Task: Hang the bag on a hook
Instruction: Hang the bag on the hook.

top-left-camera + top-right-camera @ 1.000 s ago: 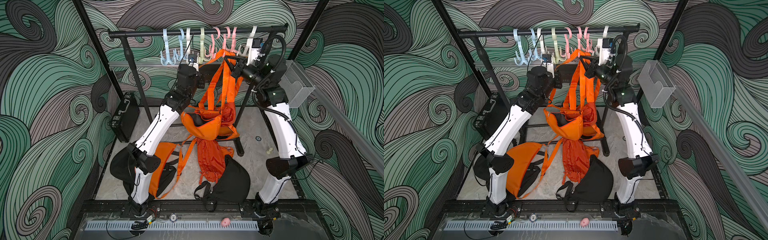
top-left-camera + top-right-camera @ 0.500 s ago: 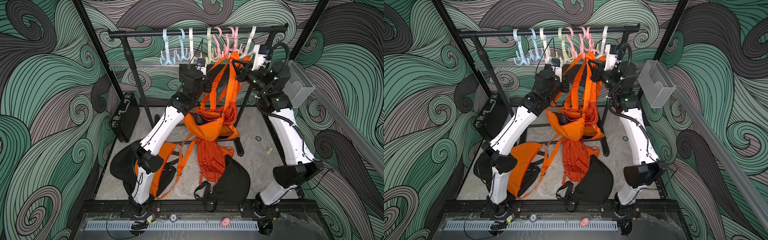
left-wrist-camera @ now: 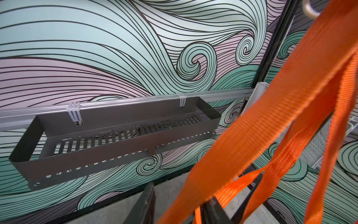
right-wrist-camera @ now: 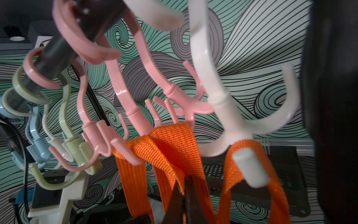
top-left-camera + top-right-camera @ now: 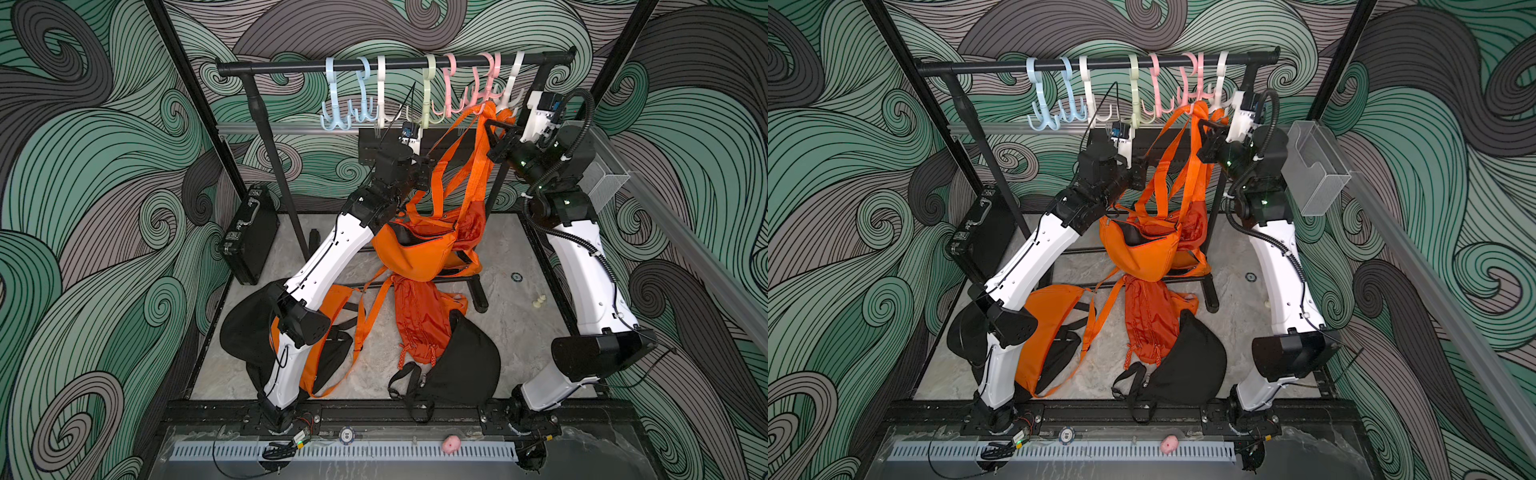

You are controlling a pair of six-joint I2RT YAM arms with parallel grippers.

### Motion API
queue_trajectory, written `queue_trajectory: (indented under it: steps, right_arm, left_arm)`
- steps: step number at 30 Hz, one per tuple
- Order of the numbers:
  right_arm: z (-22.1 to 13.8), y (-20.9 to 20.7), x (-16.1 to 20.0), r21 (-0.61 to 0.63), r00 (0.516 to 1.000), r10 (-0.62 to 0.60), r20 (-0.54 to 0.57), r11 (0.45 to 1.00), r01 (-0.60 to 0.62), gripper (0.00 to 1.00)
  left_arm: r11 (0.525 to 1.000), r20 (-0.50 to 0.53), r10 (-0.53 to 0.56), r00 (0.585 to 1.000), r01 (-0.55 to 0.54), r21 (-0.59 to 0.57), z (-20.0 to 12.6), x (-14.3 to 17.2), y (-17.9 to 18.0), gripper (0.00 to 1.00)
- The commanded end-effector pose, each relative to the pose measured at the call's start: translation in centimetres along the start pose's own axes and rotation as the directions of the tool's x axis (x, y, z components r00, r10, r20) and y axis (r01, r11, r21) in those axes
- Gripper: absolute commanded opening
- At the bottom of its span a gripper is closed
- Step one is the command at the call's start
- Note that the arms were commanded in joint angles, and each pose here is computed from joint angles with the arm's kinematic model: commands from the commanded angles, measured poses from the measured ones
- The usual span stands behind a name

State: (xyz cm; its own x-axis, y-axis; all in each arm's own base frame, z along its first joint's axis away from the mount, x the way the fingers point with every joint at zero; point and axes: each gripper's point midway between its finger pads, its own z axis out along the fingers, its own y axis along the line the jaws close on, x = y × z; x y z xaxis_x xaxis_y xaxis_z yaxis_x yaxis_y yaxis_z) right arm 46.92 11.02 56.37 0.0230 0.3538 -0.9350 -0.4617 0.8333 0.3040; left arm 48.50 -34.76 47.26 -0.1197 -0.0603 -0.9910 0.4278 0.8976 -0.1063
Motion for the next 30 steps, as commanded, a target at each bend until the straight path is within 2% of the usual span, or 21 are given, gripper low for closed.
queue_trajectory:
  steps: [1, 8, 11, 13, 16, 19, 20, 26, 30]
  right_arm:
    - [-1.9, -2.1, -2.0, 0.115, 0.998, 0.014, 0.060, 0.993, -0.021, 0.00]
    - [-3.3, -3.2, -3.2, 0.194, 0.995, 0.023, 0.096, 0.980, -0.041, 0.00]
    - [-3.3, -2.8, -3.4, 0.173, 0.995, 0.040, 0.089, 0.983, -0.055, 0.00]
    - [-3.5, -2.4, -3.5, 0.160, 0.994, 0.049, 0.093, 0.985, -0.064, 0.00]
    - [-4.5, -1.8, -3.9, 0.155, 0.993, 0.051, 0.104, 0.986, -0.067, 0.17]
    - [-5.9, -1.0, -4.5, 0.146, 0.992, 0.040, 0.122, 0.988, -0.058, 0.43]
    - [-6.4, -0.7, -4.7, 0.141, 0.991, 0.037, 0.128, 0.988, -0.055, 0.48]
    - [-9.6, 1.1, -4.7, 0.152, 0.995, 0.012, 0.101, 0.988, -0.027, 0.66]
    - [-12.0, 3.0, -2.9, 0.137, 0.999, -0.011, 0.048, 0.991, 0.004, 0.67]
  left_arm:
    - [1.000, 0.026, -0.006, 1.000, 0.006, 0.015, -1.2, -1.8, -0.1, 0.56]
    - [1.000, 0.017, 0.023, 1.000, -0.023, 0.021, -2.9, -2.5, -0.1, 0.87]
    - [0.999, -0.005, 0.047, 0.999, -0.046, 0.013, -3.6, -2.0, 0.0, 0.97]
    - [0.998, -0.024, 0.061, 0.998, -0.061, 0.008, -4.2, -1.5, 0.2, 0.99]
    - [0.997, -0.058, 0.081, 0.995, -0.081, -0.002, -5.3, -0.4, 0.8, 0.98]
    - [0.996, -0.097, 0.091, 0.991, -0.091, 0.002, -6.5, 1.0, 1.2, 0.99]
    - [0.996, -0.113, 0.094, 0.989, -0.094, 0.010, -6.9, 1.6, 1.2, 0.99]
    - [0.991, -0.202, 0.133, 0.970, -0.130, 0.028, -9.8, 5.3, 1.9, 0.99]
    - [0.991, -0.246, 0.131, 0.960, -0.131, 0.018, -12.6, 8.0, 3.1, 0.99]
